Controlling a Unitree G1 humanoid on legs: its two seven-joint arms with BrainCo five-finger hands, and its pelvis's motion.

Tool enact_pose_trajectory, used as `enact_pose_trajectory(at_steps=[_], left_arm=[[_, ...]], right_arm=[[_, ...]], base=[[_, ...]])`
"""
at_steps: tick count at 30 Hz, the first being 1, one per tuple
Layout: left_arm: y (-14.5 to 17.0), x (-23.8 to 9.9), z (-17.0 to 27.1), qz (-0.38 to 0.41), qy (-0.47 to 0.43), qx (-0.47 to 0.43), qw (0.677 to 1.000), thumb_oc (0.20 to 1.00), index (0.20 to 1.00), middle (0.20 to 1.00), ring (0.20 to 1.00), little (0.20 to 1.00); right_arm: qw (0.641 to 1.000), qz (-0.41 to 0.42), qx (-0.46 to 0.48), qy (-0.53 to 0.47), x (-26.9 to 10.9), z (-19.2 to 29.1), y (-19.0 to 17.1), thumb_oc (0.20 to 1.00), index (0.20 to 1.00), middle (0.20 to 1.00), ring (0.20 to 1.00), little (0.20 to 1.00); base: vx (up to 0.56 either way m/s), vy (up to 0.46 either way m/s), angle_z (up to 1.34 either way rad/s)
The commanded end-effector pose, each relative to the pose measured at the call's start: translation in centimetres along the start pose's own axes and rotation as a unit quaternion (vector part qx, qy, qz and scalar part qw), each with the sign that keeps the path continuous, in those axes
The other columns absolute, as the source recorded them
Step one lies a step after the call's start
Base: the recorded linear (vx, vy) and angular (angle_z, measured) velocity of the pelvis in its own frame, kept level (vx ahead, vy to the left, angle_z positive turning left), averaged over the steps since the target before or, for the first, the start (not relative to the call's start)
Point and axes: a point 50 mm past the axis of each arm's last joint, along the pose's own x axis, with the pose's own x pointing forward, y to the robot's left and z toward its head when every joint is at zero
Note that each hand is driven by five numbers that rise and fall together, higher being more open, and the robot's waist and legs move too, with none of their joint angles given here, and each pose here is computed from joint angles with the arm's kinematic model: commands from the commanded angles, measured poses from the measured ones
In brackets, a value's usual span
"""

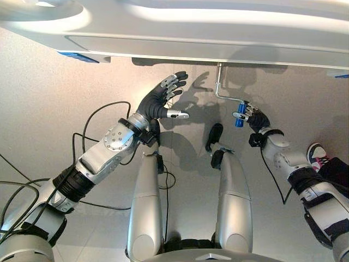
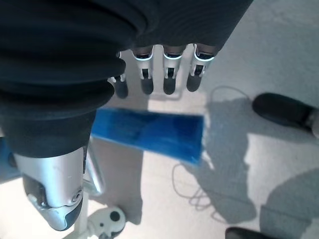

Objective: Raise the hospital bed

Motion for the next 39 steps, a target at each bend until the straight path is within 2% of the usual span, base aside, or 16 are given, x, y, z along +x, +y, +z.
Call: enact_pose_trajectory(at_steps=[1, 10, 19, 27, 35, 37, 38, 39], left_arm=[[-1.1, -0.6, 2.6, -0.038, -0.053, 0.005, 0.998, 1.0, 1.0, 1.0, 1.0, 1.0], [-1.4, -0.6, 2.7, -0.044, -0.057, 0.012, 0.997, 1.0, 1.0, 1.0, 1.0, 1.0], [-2.1, -0.2, 2.9, -0.057, -0.064, 0.004, 0.996, 1.0, 1.0, 1.0, 1.0, 1.0], [-2.6, 0.7, 3.1, -0.049, -0.079, -0.029, 0.995, 1.0, 1.0, 1.0, 1.0, 1.0], [-2.5, 0.9, 3.1, -0.03, -0.087, -0.046, 0.995, 1.0, 1.0, 1.0, 1.0, 1.0], [-2.4, 0.8, 3.0, -0.024, -0.086, -0.049, 0.995, 1.0, 1.0, 1.0, 1.0, 1.0], [-2.3, 0.7, 2.9, -0.021, -0.086, -0.046, 0.995, 1.0, 1.0, 1.0, 1.0, 1.0], [-2.3, 0.7, 3.0, -0.021, -0.086, -0.046, 0.995, 1.0, 1.0, 1.0, 1.0, 1.0]], right_arm=[[0.999, 0.008, -0.037, -0.029, -0.2, 1.9, -0.8, 1.0, 1.0, 1.0, 1.0, 1.0], [0.996, 0.021, -0.079, -0.028, 0.2, 2.9, -1.1, 1.0, 1.0, 1.0, 1.0, 1.0], [0.996, 0.024, -0.08, 0.019, 1.0, 1.0, -0.3, 1.0, 1.0, 1.0, 1.0, 1.0], [0.995, 0.008, -0.032, 0.089, 1.7, -3.2, 2.5, 1.0, 1.0, 1.0, 1.0, 1.0], [0.995, 0.015, -0.002, 0.099, 2.1, -3.9, 4.7, 1.0, 1.0, 1.0, 1.0, 1.0], [0.996, 0.021, 0.004, 0.09, 2.1, -3.7, 5.1, 0.793, 0.793, 0.793, 0.793, 0.793], [0.997, 0.02, 0.005, 0.076, 2.3, -3.0, 5.2, 0.285, 0.285, 0.285, 0.285, 0.285], [0.997, 0.02, 0.005, 0.076, 2.3, -3.0, 5.2, 0.209, 0.209, 0.209, 0.209, 0.209]], base=[[0.0, 0.0, 0.0], [0.0, 0.0, 0.0], [0.0, 0.0, 0.0], [0.0, 0.0, 0.0], [0.0, 0.001, -0.02], [0.01, 0.005, -0.04], [0.0, 0.008, -0.04], [0.01, 0.016, -0.05]])
